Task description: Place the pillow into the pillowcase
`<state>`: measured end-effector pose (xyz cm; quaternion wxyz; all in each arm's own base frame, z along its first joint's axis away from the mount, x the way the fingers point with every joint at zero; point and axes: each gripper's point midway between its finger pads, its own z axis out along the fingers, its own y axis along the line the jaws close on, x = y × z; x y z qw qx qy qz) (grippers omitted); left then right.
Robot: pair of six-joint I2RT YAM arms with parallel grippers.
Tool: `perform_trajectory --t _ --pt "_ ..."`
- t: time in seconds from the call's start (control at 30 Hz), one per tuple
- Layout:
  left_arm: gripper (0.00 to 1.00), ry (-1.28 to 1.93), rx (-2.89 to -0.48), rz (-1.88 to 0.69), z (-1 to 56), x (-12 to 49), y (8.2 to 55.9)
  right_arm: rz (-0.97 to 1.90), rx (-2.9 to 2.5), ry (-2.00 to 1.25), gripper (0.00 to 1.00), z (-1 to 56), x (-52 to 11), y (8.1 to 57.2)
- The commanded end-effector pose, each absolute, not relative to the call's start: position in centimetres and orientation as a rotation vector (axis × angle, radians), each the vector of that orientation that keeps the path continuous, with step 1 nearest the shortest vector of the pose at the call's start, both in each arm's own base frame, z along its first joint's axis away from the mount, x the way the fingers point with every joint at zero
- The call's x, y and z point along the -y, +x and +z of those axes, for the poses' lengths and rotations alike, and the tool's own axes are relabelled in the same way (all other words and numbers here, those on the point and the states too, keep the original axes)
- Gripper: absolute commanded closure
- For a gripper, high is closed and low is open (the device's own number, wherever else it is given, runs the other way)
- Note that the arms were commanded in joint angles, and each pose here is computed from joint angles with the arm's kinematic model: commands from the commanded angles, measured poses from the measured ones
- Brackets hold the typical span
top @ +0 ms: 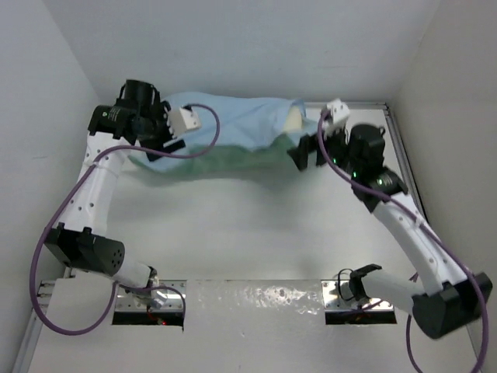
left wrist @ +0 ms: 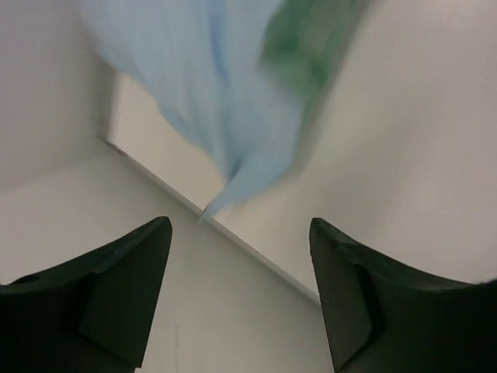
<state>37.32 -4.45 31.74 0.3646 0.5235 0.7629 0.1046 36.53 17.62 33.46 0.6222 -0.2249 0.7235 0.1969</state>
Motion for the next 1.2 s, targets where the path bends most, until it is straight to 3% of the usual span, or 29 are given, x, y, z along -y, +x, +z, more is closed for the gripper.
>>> perform_trajectory --t 0.0,0.03,0.13,0.17,0.2,0.27,0.33,0.37,0.4,0.57,0.7,0.8,1.03,1.07,1.17 --pt "0.29 1.534 -1.970 0.323 31.6 2.2 30.3 0.516 -1.698 -0.378 0.01 30.3 -15.6 31.4" --pt "0.22 1.510 -1.924 0.299 32.8 2.8 30.1 0.498 -1.718 -0.318 0.01 28.7 -14.7 30.8" --pt "0.19 1.446 -1.863 0.179 34.2 5.1 30.9 0.376 -1.712 -0.168 0.01 28.9 -11.3 29.7" --pt "0.20 1.380 -1.888 0.125 34.0 5.8 31.3 0.349 -1.729 -0.146 0.10 28.6 -10.7 29.6" --pt "0.25 1.328 -1.878 0.093 33.8 6.8 33.1 0.292 -1.777 -0.112 0.29 27.5 -9.7 29.7" --pt "0.27 1.227 -1.981 0.001 31.1 8.2 34.7 0.232 -1.866 -0.068 0.88 25.5 -8.8 29.9" --pt "0.24 1.138 -2.089 -0.011 27.3 8.7 38.1 0.170 -1.958 -0.002 0.87 23.1 -8.1 31.0" --pt "0.18 1.068 -2.158 -0.027 25.8 8.9 39.1 0.141 -2.000 0.024 0.68 22.1 -7.9 31.4" --pt "0.14 1.029 -2.233 0.010 23.0 8.5 41.2 0.078 -2.074 0.092 0.68 20.3 -7.2 32.2" --pt "0.12 0.885 -2.385 0.195 15.7 6.2 45.8 0.002 -2.215 0.126 0.81 15.6 -7.6 35.3" --pt "0.12 0.844 -2.451 0.342 10.8 3.4 46.6 -0.005 -2.257 0.195 0.99 11.7 -8.3 37.9" --pt "0.12 0.809 -2.479 0.383 9.3 1.2 46.0 0.034 -2.286 0.211 1.00 7.9 -9.2 38.8" --pt "0.09 0.633 -2.486 0.442 11.0 -4.5 46.9 0.337 -2.430 -0.041 1.00 1.6 -18.9 36.1" --pt "0.02 0.610 -2.460 0.398 12.3 -4.3 47.4 0.355 -2.432 -0.087 1.00 1.6 -20.1 35.5" --pt "0.00 0.661 -2.307 0.220 19.8 0.6 49.1 0.521 -2.404 -0.320 1.00 2.9 -26.4 31.3"
